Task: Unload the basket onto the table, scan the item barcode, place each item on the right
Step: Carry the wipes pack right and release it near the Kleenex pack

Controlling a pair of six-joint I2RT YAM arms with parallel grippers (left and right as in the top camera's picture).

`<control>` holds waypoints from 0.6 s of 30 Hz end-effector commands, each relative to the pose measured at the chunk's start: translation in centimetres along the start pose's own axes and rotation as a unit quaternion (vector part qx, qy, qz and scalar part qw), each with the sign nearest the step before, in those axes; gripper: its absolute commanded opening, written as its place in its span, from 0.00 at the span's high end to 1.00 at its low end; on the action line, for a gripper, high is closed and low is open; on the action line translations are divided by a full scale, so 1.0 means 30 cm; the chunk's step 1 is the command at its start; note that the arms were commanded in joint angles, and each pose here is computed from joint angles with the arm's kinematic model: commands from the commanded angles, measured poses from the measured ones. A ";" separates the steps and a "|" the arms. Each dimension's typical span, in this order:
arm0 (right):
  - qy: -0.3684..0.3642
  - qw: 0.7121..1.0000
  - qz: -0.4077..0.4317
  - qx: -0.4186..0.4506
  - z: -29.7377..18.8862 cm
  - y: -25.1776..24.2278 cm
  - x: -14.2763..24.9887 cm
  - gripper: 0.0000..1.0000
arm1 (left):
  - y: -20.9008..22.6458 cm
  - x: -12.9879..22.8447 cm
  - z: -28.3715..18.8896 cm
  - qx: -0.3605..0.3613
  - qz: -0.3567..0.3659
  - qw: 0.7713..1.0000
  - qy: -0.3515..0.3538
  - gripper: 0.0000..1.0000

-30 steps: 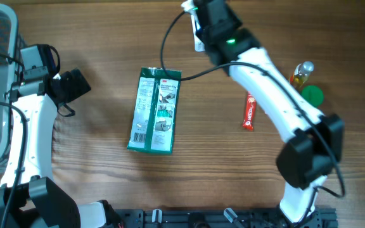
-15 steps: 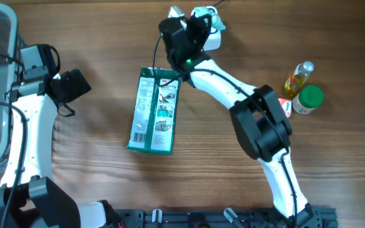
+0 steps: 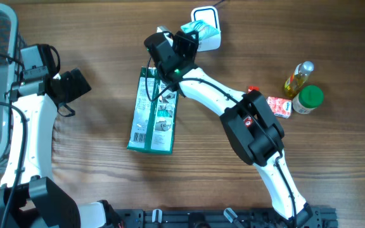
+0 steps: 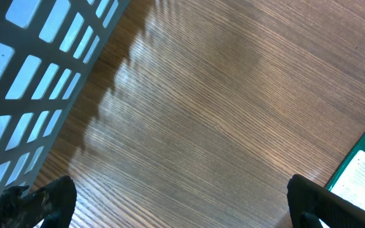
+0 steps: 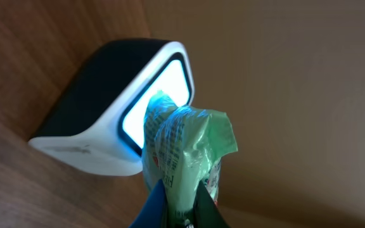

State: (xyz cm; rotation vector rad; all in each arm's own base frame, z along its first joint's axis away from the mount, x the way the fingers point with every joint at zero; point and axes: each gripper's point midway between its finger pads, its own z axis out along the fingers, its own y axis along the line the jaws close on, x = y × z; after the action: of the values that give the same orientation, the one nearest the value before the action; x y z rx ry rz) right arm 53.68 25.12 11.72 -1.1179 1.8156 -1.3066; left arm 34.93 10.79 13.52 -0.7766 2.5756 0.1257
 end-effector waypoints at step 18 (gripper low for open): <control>-0.127 0.815 0.158 -0.543 -0.609 -0.073 0.277 0.96 | 0.003 -0.018 -0.014 0.001 0.003 1.000 -0.010 0.00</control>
State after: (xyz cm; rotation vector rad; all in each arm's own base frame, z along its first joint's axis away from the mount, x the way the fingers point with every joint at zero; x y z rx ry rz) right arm 41.67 20.29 22.39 -1.2784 2.1771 -0.5894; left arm 34.89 10.78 13.50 -0.7770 2.5774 0.1258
